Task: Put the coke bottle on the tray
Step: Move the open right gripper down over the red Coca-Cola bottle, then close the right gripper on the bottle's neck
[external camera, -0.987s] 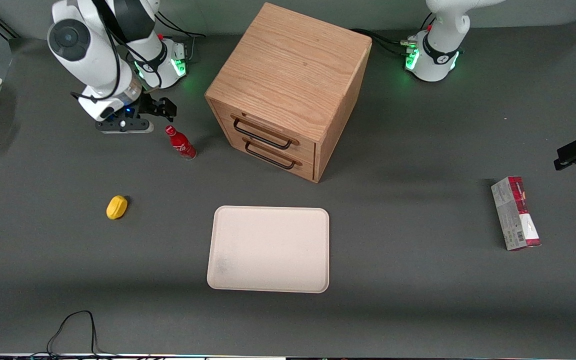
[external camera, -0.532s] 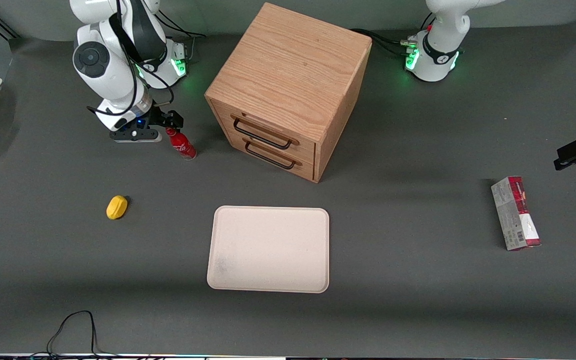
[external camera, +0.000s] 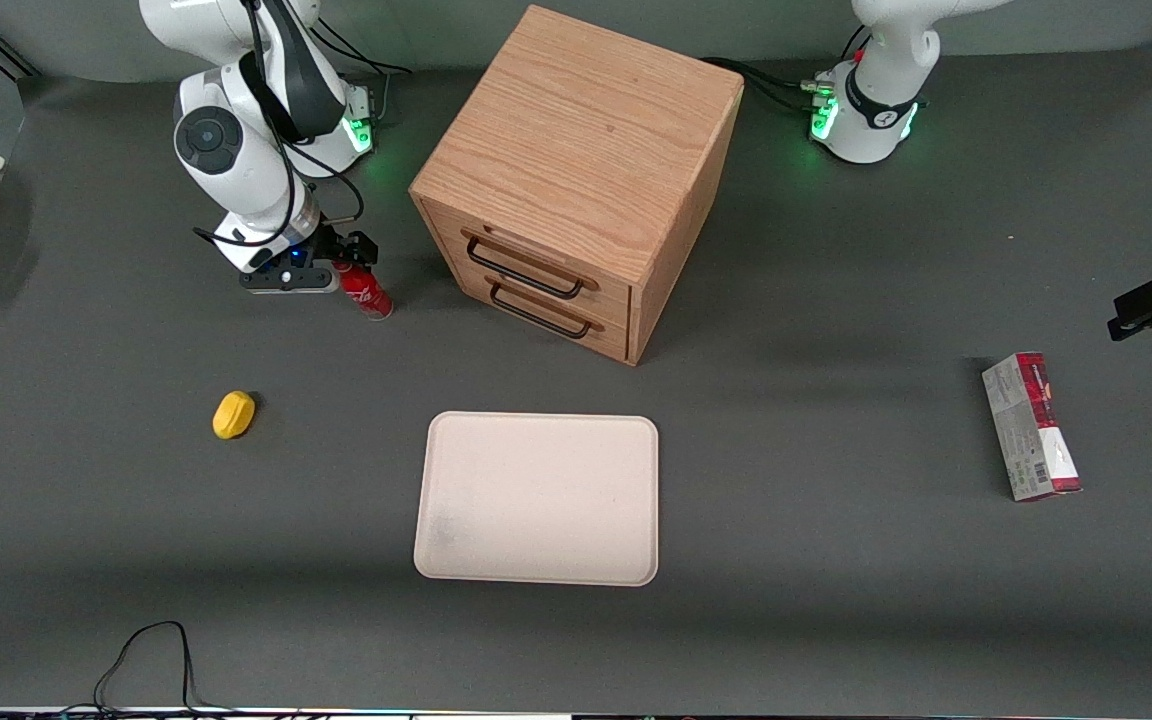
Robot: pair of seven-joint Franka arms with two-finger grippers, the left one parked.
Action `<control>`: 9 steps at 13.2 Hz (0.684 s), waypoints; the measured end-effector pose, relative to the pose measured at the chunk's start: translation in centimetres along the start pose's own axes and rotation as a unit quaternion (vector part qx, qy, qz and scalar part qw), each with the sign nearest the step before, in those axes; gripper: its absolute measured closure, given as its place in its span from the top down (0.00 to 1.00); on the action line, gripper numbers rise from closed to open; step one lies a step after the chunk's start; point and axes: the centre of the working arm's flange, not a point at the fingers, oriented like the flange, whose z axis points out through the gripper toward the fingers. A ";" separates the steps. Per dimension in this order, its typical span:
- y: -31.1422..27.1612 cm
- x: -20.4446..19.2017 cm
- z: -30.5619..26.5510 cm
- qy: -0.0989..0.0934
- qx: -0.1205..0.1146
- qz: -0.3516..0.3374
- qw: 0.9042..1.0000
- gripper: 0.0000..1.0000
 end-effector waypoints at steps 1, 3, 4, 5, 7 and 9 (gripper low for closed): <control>0.0 -0.1 0.1 -0.001 0.000 0.000 1.000 1.00; 0.1 -0.1 0.4 0.002 0.000 0.000 1.000 1.00; 0.1 -0.2 0.5 0.001 0.000 0.000 1.000 1.00; 0.1 -0.2 0.6 0.001 0.000 0.000 1.000 1.00; 0.1 -0.3 0.6 0.000 0.000 0.000 1.000 0.96; 0.1 -0.3 0.6 0.001 0.000 0.000 1.000 0.71</control>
